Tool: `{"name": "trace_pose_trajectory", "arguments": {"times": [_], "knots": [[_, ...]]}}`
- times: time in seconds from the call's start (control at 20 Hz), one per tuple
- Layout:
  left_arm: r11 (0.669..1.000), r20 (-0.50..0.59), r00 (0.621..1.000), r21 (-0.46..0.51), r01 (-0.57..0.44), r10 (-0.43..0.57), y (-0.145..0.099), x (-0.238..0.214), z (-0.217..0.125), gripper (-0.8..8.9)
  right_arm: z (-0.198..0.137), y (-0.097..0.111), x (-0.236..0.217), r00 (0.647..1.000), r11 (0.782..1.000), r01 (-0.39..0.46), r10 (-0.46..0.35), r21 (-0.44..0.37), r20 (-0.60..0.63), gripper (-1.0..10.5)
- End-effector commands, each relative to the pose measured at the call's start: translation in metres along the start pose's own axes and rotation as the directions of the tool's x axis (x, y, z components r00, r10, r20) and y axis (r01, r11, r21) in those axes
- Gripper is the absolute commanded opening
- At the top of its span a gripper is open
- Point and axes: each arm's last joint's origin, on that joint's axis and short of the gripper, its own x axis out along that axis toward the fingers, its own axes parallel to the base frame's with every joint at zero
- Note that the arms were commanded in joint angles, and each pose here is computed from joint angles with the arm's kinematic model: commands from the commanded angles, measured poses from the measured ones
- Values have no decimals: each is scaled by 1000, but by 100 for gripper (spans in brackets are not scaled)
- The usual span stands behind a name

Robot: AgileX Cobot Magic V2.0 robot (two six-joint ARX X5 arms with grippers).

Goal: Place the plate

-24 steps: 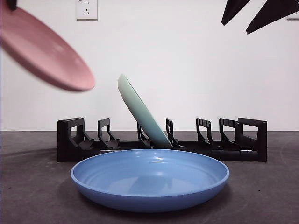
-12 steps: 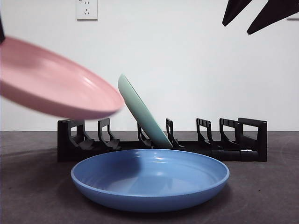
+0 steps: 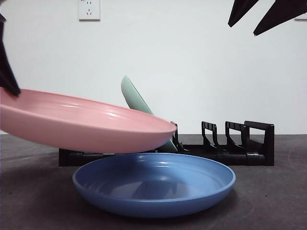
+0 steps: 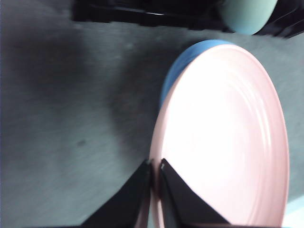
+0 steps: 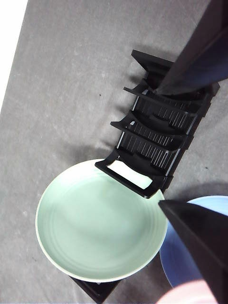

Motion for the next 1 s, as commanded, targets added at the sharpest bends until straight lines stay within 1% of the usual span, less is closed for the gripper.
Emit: {"name": "trace_pose_trajectory", "arguments": {"times": [0.05,0.15,0.3,0.55,0.8,1.0], "knots": [[997,16,999,-59,49,-49,-3,12,2,14,4,1,1,1000,1000,-2,2,-6,12,349],[996,-12,999,-71,51,-52,-4,25,1,14,4,1,1,1000,1000,-2,2,-6,13,349],[997,-47,997,-60,55,-58,-7,48,5,14,4,1,1,1000,1000,-2,2,-6,13,349],[995,-61,996,-70,64,-68,-8,80,11,14,4,1,1,1000,1000,-2,2,-5,12,349],[994,-66,995,-83,65,-71,-7,100,14,14,4,1,1,1000,1000,-2,2,-5,11,349],[995,-97,994,-91,44,-53,-3,110,12,15,4,1,1,1000,1000,-2,2,-5,11,349]]}}
